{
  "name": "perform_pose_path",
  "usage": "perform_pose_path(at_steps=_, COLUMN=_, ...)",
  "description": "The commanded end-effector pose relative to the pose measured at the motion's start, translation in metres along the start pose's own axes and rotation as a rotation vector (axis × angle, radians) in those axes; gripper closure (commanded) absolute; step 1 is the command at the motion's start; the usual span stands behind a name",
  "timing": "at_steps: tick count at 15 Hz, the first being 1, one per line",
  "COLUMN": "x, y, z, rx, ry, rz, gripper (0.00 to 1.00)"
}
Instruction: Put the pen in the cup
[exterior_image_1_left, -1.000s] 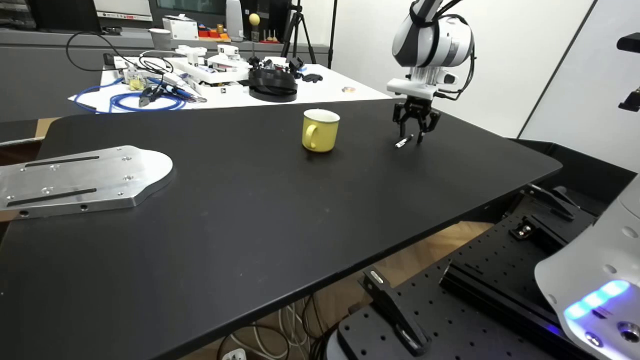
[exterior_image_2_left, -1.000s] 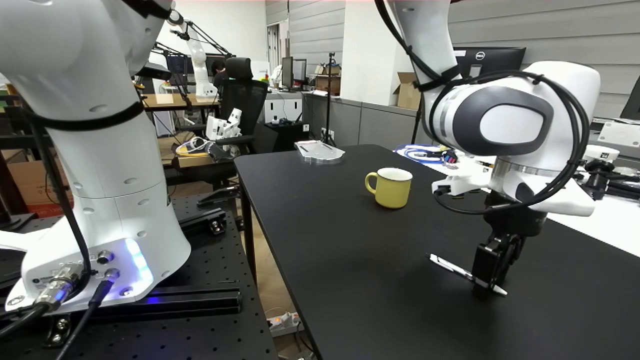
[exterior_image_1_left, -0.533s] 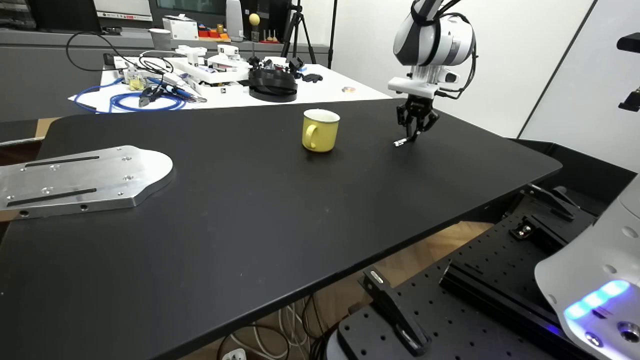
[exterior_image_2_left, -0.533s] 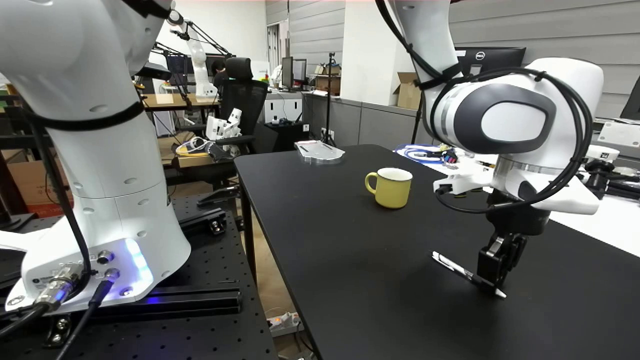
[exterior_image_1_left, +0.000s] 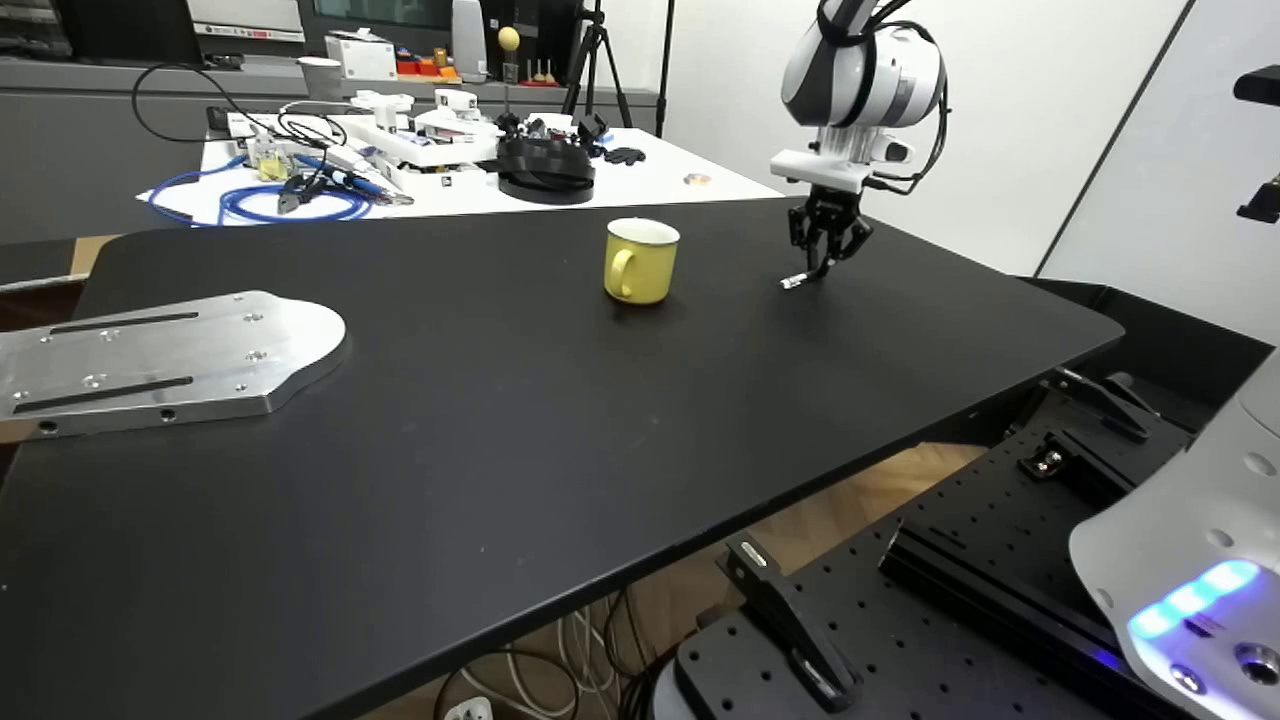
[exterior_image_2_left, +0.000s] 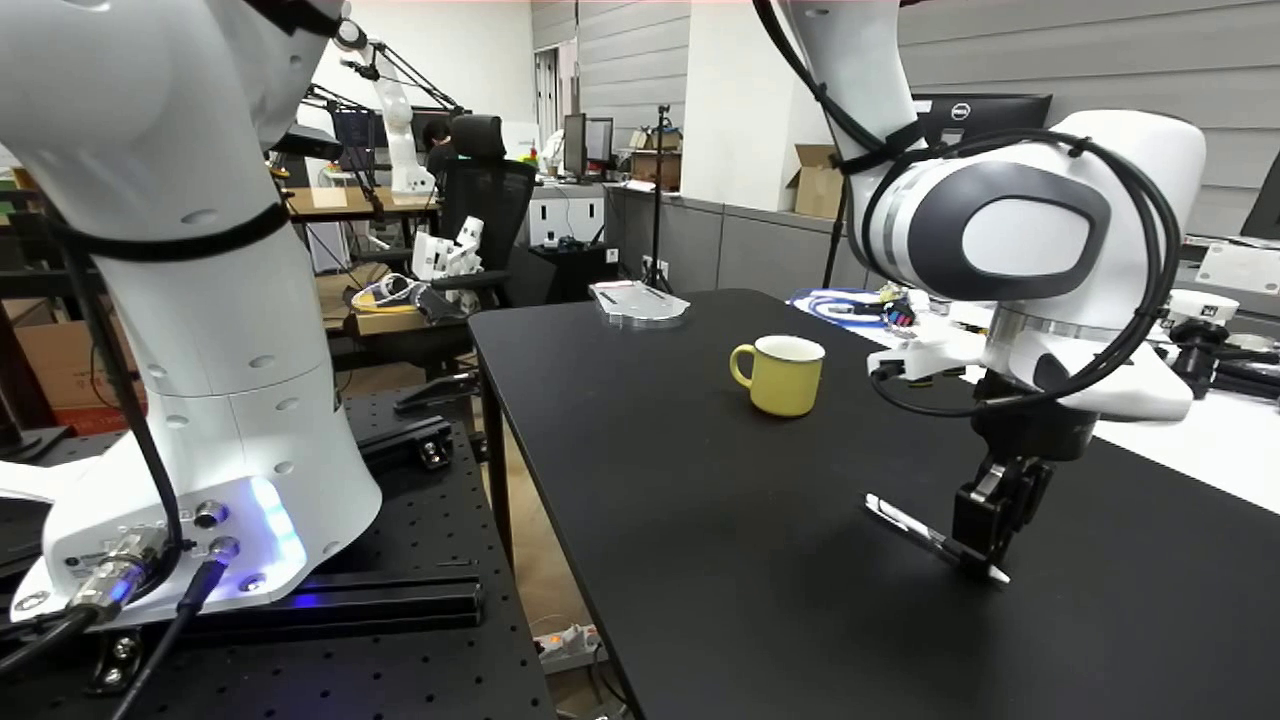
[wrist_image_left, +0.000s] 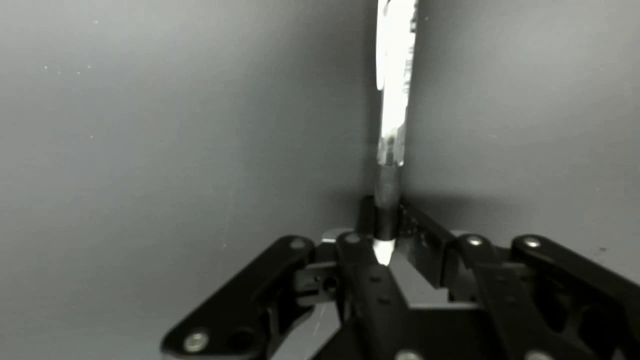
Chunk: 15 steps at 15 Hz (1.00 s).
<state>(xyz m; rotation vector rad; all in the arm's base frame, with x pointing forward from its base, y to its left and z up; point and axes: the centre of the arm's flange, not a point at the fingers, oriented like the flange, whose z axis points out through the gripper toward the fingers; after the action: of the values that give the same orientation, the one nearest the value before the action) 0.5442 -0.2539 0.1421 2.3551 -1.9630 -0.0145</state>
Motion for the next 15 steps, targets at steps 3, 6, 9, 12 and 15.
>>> perform_pose_path(at_steps=3, x=-0.032, y=-0.028, z=-0.047, rx=0.039, ry=0.008, rz=-0.025, gripper=0.95)
perform_pose_path(at_steps=6, x=-0.057, y=-0.043, z=-0.073, rx=0.065, ry=0.052, rz=-0.075, gripper=0.95)
perform_pose_path(at_steps=9, x=-0.083, y=-0.056, z=-0.1, rx=0.097, ry=0.16, rz=-0.148, gripper=0.95)
perform_pose_path(at_steps=12, x=-0.101, y=-0.068, z=-0.12, rx=0.148, ry=0.307, rz=-0.216, gripper=0.95)
perform_pose_path(at_steps=15, x=-0.117, y=-0.077, z=-0.132, rx=0.215, ry=0.454, rz=-0.287, gripper=0.95)
